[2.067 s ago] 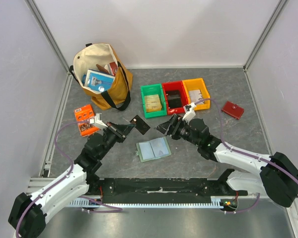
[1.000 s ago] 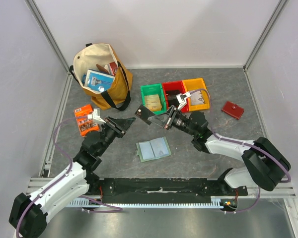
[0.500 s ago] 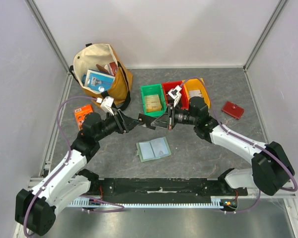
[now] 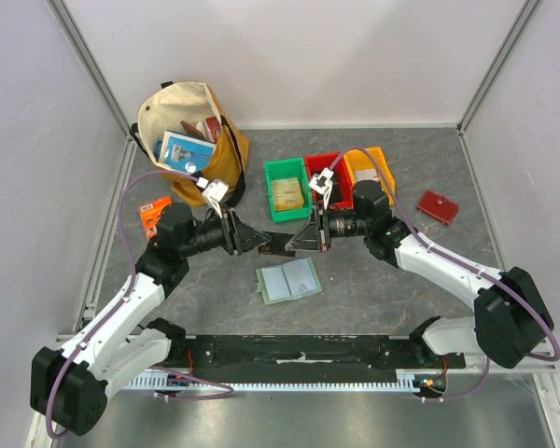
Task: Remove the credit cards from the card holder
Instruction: Place the credit card in the storage box.
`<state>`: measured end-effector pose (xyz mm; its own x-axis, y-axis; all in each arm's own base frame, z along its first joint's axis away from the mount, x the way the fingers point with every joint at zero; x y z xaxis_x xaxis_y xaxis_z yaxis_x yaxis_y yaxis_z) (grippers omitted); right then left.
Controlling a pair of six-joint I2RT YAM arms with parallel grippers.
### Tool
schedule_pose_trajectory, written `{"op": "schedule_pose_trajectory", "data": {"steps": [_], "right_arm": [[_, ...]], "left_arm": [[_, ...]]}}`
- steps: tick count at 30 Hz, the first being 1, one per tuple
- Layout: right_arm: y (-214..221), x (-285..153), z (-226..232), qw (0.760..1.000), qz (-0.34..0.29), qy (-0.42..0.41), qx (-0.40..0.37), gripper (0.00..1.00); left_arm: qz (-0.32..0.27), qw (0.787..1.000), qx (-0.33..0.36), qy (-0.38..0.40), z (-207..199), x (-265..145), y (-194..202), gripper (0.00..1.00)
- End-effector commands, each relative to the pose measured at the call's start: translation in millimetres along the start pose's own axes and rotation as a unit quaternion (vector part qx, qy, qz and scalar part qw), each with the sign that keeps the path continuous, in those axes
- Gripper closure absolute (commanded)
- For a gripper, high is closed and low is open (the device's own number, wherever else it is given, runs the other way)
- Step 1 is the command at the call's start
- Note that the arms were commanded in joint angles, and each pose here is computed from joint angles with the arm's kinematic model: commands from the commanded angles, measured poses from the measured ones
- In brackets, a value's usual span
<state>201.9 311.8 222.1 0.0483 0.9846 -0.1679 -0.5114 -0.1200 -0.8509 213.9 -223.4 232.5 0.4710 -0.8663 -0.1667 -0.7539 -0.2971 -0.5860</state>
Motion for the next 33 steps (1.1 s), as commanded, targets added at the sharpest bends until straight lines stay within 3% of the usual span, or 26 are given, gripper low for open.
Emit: {"op": "schedule_pose_trajectory", "data": {"steps": [1,4,6,8,13,18,28,33], "right_arm": [[-23.5,-4.3,20.4,0.998,-0.021,-0.036,-0.049,1.0],[-22.8,-4.1,18.3,0.998,-0.023,-0.03,-0.045,0.98],[-23.2,-4.5,17.2,0.998,-0.03,-0.023,-0.044,0.84],[-25.5,-4.8,15.7,0.998,-0.041,-0.015,-0.041,0.67],[-31.3,-4.7,14.6,0.996,-0.087,-0.007,-0.01,0.53],[-35.6,-4.0,15.3,0.992,-0.124,-0.018,0.004,0.49],[-27.0,3.0,9.8,0.992,-0.124,-0.023,0.021,0.48],[-30.0,3.5,12.6,0.991,-0.131,-0.032,0.022,0.55]], "left_arm": [[0.015,0.998,0.035,0.056,-21.3,-1.3,-2.4,0.62],[0.004,0.998,0.032,0.058,-23.5,-2.3,-4.3,0.9],[-0.008,0.998,0.028,0.057,-25.0,-3.5,-7.3,0.98],[-0.025,0.998,0.02,0.053,-24.4,-5.2,-10.3,0.98],[-0.079,0.994,-0.019,0.068,-25.3,-10.7,-14.0,0.98],[-0.128,0.986,-0.048,0.097,-30.1,-19.7,-17.1,0.98],[-0.168,0.974,-0.062,0.136,-40.6,-29.9,-22.4,0.98],[-0.166,0.973,-0.065,0.143,-42.2,-29.7,-21.6,0.98]]}}
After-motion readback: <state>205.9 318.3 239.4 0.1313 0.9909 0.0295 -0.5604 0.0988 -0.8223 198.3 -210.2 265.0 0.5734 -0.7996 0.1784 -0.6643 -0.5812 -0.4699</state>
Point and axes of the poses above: each gripper's point midway between its finger pads, its own x axis out along the fingers, its own z axis along the line the jaws close on, y = z × x, the point moved 1 cm from there along -x, back along the fingers, and after that the axes turned 12 degrees about -x, right-handed, at the moved point
